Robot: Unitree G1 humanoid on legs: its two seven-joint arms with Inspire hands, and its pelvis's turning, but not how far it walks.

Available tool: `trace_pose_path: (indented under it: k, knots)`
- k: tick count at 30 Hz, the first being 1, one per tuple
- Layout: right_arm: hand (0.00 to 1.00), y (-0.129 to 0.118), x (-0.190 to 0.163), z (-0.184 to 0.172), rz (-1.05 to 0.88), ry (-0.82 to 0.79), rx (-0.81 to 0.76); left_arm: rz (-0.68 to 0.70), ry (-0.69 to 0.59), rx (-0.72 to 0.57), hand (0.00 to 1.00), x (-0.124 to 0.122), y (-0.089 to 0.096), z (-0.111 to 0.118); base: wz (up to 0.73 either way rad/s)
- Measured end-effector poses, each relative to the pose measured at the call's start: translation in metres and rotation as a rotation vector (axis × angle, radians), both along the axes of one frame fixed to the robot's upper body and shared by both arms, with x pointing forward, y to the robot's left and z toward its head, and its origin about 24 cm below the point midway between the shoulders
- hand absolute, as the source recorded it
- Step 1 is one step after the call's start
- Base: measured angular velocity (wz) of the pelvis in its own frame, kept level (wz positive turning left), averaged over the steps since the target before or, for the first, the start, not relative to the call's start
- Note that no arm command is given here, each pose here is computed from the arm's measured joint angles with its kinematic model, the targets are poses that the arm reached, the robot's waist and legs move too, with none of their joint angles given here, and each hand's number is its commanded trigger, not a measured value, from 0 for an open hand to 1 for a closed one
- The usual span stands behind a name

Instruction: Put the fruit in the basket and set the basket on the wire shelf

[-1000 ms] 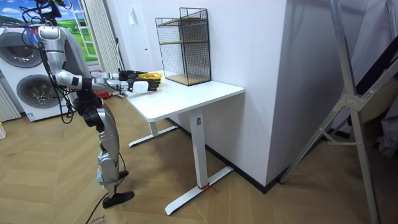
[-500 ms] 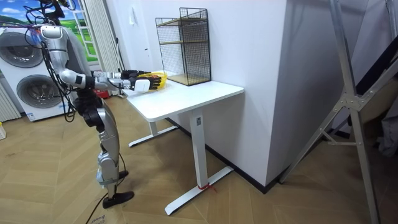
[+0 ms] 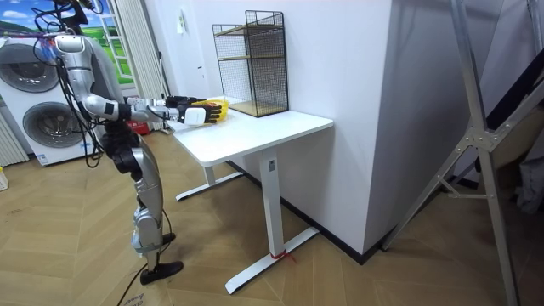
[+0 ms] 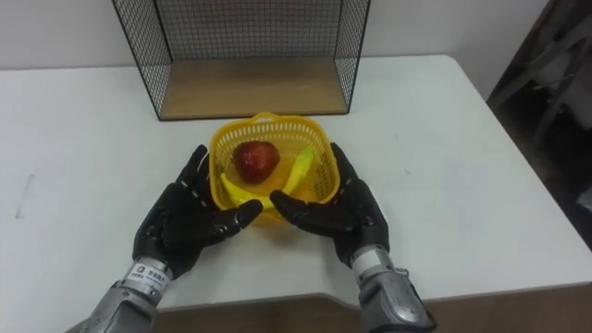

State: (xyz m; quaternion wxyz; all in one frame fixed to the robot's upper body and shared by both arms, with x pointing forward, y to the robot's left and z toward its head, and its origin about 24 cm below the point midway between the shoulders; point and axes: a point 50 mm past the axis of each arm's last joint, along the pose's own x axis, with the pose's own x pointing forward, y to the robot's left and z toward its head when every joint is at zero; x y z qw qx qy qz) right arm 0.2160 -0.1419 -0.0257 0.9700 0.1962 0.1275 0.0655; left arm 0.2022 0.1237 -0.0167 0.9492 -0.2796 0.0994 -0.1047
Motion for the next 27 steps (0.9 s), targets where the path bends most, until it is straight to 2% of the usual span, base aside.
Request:
trace_pose_path:
  k: [11,22,27]
  knots:
    - [0.00,0.002,0.002,0.001,0.006,-0.004,-0.017,0.011,0.005,0.004,0.00,0.002,-0.001,0.001,0.00]
    - [0.00,0.009,0.024,0.022,-0.005,-0.098,-0.011,0.037,-0.082,0.005,0.00,0.028,-0.001,0.022,0.00]
    - [0.00,0.012,0.025,0.025,-0.012,-0.105,-0.002,0.048,-0.087,0.000,0.00,0.030,-0.001,0.024,0.00]
